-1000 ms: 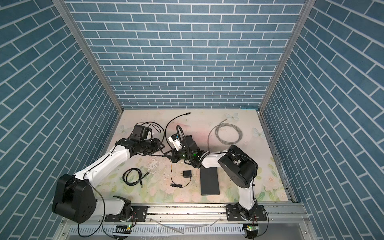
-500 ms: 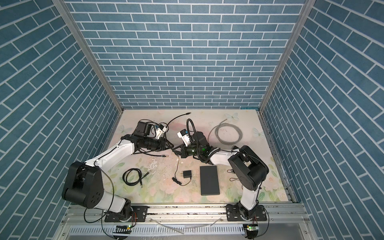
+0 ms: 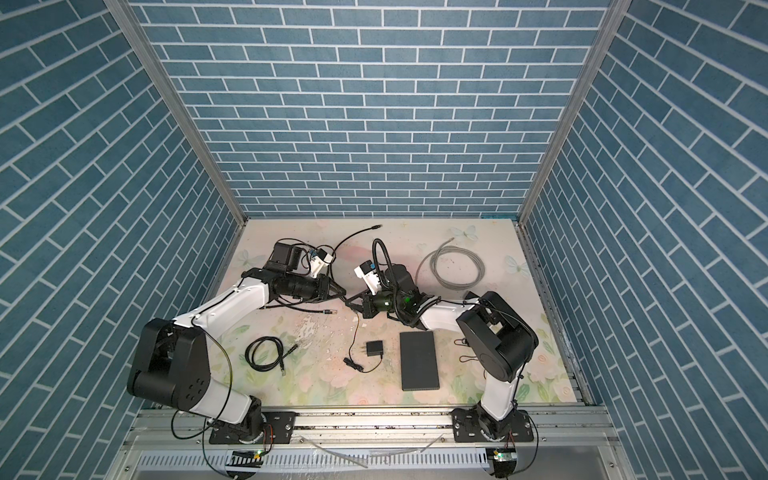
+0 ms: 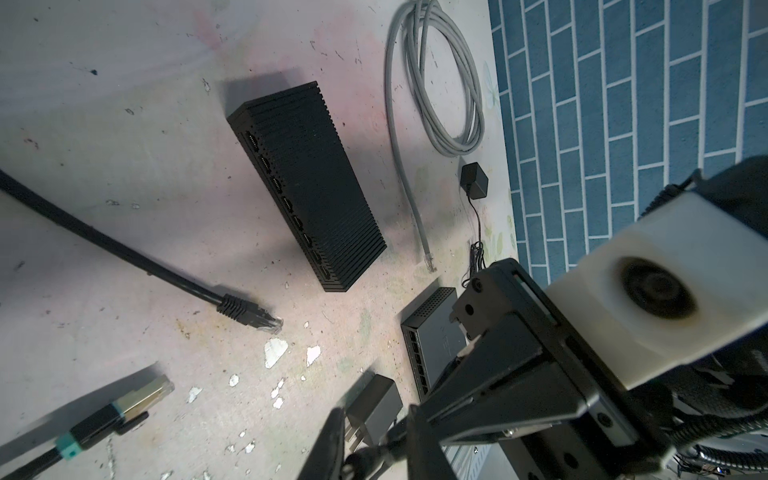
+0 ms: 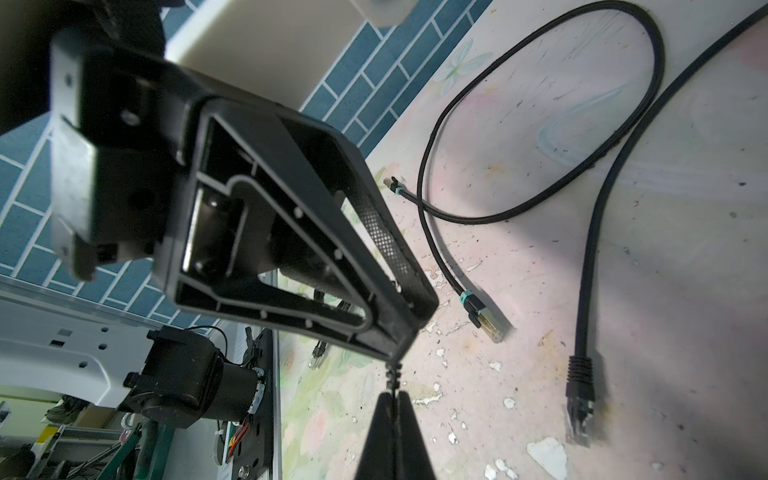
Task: Insert the plug into the switch port
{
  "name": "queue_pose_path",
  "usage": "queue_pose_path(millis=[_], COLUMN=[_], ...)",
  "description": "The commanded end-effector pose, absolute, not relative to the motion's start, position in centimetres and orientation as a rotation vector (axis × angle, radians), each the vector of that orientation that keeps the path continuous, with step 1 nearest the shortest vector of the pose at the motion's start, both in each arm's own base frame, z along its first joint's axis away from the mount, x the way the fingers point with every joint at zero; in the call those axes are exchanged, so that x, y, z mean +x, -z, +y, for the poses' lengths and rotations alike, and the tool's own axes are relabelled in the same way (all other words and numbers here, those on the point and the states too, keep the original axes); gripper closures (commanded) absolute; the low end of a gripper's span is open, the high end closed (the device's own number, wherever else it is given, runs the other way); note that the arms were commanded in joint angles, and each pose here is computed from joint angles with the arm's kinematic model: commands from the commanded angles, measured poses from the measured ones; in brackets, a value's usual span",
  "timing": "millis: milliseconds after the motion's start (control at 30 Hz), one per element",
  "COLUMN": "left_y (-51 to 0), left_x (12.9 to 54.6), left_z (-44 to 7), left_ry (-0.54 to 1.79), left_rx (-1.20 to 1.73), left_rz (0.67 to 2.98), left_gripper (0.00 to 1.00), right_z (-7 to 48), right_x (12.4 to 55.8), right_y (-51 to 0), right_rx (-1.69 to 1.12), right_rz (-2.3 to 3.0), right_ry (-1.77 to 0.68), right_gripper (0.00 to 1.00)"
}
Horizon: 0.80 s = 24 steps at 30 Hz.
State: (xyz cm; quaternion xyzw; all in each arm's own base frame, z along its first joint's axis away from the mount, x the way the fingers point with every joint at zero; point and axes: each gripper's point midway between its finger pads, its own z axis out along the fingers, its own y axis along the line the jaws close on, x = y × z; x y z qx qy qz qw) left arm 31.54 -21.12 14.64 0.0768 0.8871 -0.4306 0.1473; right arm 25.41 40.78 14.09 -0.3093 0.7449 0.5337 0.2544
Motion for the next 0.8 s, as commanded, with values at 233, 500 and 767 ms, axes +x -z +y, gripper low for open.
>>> queue_pose_path(millis=[233,500,767], left_y=[-14.2,-14.0,-15.1], left_x=[31.8,32.1,32.3], left_z=[-20.9,-20.9,-21.1], left_ry=[1.237,1.244,1.283], left_rx=[0.218,0.165,0.091], left_rz=[2.567,2.570,2.546], left_gripper=[0.94,1.00,1.00], right_z=[40.5,40.4,37.5], right_x=[25.5,25.3,25.4], right_y=[-15.2,-15.6,-14.6], right_rx=[-0.866,-0.877,-0.945], right_rz=[1.957,1.929,1.808], right_ry=[-1.435,-1.442,-1.166], right_gripper=[0.97,0.83,0.61])
